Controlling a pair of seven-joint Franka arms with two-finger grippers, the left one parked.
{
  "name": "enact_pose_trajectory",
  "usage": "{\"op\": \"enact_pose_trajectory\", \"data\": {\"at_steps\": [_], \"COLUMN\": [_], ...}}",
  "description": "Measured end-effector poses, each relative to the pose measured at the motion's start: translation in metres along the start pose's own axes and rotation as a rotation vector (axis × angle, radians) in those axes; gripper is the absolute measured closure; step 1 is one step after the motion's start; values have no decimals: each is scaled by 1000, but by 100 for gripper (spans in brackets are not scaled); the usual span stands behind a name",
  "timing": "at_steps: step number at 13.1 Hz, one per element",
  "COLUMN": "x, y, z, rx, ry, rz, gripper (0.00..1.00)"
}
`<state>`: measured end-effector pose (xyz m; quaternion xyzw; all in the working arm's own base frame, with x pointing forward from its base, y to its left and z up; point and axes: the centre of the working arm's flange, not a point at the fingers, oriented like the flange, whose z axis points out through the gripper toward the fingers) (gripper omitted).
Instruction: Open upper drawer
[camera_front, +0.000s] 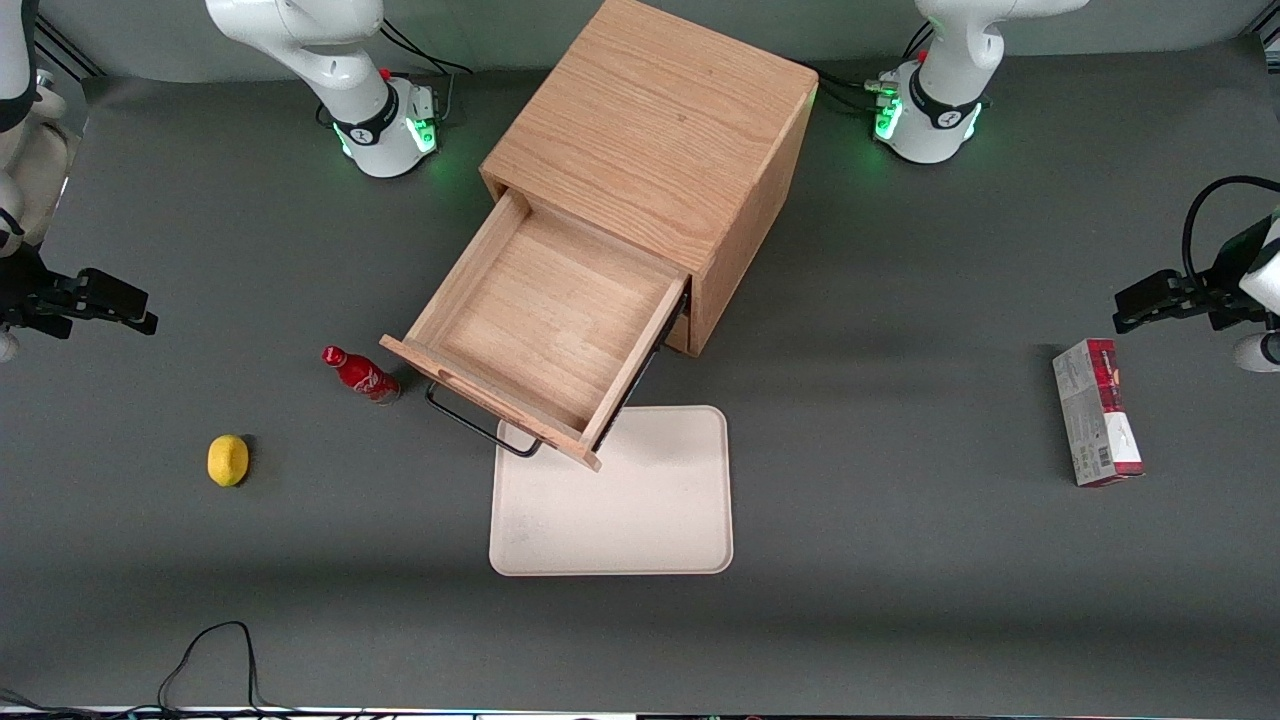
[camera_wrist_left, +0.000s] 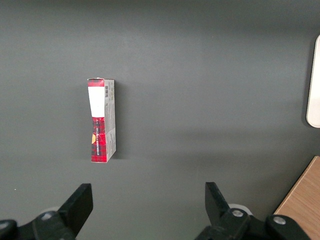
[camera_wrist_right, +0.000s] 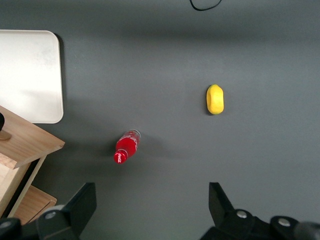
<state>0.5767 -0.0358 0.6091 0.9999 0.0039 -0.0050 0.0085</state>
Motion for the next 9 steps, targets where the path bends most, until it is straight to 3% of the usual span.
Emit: {"op": "enact_pose_trajectory", "data": {"at_steps": [9], "x": [-2], "y": [9], "z": [1], "rx": [-4], "ry": [-12], "rz": [17], "gripper": [0]}}
